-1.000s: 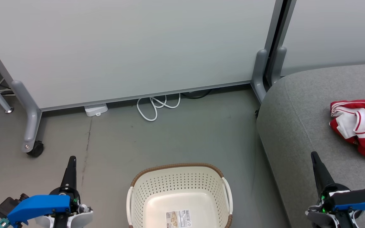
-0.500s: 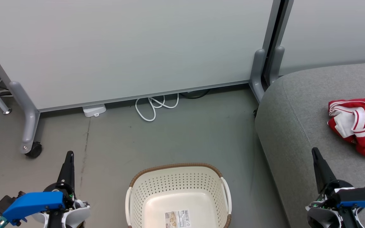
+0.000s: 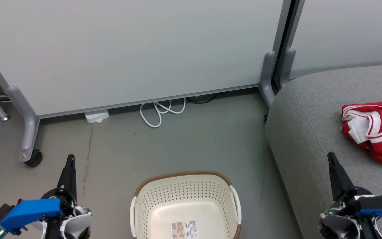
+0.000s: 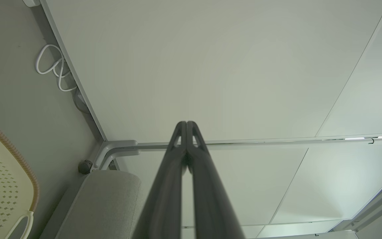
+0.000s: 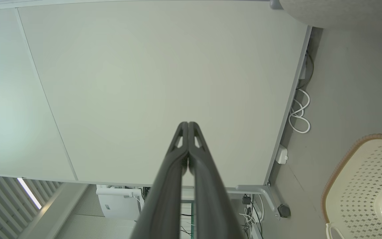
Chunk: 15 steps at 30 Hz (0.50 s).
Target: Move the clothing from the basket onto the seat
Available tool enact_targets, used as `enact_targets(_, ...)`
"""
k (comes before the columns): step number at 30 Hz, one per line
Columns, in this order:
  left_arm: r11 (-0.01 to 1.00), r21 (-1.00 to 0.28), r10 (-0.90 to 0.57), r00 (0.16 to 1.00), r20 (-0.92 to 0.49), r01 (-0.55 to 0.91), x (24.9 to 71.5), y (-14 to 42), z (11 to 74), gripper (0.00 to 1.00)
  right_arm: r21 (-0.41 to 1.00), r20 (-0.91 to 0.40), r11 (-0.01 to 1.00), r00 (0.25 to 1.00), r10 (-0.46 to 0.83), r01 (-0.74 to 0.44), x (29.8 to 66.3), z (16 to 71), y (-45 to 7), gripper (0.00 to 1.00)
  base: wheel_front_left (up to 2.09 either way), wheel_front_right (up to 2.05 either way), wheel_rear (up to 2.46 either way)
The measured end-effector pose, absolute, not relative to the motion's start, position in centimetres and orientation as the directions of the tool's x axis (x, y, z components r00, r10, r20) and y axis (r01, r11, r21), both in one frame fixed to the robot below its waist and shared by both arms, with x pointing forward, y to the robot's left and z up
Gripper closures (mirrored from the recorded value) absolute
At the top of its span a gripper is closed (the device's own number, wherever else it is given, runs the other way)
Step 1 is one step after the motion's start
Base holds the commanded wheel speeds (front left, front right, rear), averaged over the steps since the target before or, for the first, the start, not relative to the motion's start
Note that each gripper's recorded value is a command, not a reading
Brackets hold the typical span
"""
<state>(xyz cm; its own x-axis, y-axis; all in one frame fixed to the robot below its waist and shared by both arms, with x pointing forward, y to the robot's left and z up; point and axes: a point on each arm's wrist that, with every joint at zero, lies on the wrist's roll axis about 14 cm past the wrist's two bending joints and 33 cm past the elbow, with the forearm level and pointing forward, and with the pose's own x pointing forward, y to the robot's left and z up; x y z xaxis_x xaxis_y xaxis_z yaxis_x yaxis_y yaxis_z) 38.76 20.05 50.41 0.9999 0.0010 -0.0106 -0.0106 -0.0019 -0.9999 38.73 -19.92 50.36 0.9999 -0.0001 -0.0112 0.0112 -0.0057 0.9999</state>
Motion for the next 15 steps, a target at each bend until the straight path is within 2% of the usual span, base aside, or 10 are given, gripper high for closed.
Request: enact_targets(15,-0.002,-1.0,0.001,1.0,-0.011,-0.011,38.76,20.04,50.41,1.0,1.0,-0.01,-0.006,1.0,0.0,0.01,38.75,50.4,-19.92,1.0,0.0,0.0,0.0)
